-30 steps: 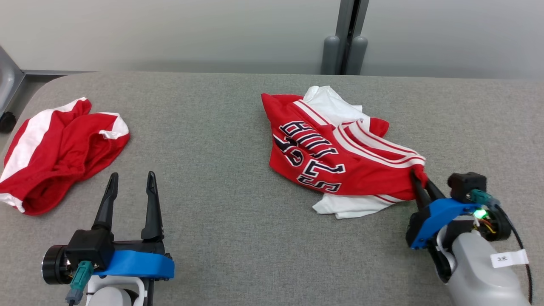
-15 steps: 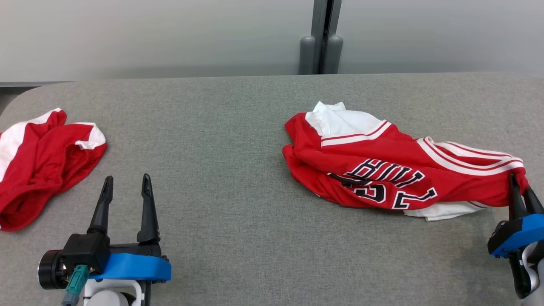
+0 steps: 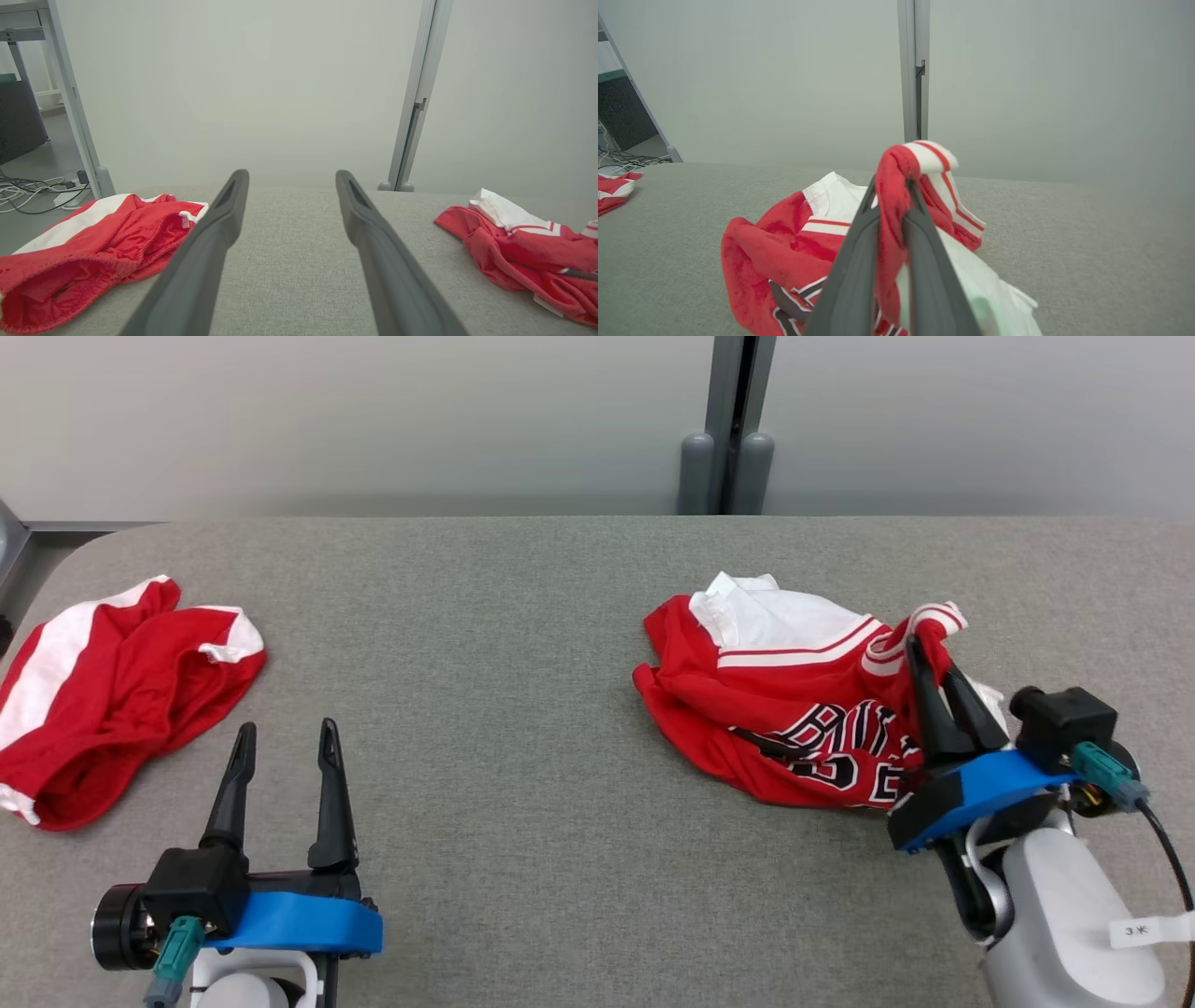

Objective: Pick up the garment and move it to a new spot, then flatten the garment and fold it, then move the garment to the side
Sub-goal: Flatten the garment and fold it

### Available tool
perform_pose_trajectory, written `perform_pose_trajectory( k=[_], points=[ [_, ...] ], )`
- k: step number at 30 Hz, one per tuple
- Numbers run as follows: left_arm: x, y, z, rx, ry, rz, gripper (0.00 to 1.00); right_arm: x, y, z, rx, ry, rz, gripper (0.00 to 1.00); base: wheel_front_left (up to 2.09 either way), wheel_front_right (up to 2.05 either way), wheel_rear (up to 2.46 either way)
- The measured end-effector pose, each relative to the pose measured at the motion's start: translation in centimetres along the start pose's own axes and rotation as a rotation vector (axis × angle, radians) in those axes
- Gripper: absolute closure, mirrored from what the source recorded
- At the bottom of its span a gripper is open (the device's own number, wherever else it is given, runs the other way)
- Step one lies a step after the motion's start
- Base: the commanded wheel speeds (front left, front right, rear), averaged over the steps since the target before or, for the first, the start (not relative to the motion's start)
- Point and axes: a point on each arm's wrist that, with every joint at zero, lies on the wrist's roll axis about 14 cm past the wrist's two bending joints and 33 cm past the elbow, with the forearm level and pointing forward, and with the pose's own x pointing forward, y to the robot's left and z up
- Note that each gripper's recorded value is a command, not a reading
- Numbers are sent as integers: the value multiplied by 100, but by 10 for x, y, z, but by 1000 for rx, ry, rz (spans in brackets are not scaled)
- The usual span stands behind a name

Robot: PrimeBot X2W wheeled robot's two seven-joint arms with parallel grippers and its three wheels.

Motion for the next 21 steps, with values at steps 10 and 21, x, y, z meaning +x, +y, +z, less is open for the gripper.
perform_pose_trajectory(
  k=[10, 21],
  points=[
    [-25, 27, 8, -3, -13, 86, 0, 12, 138, 23, 49, -39, 363, 100, 0, 0, 0],
    [-48, 49, 8, -5, -8, 166, 0, -32, 262, -1, 75, 45, 748, 100, 0, 0, 0]
  ],
)
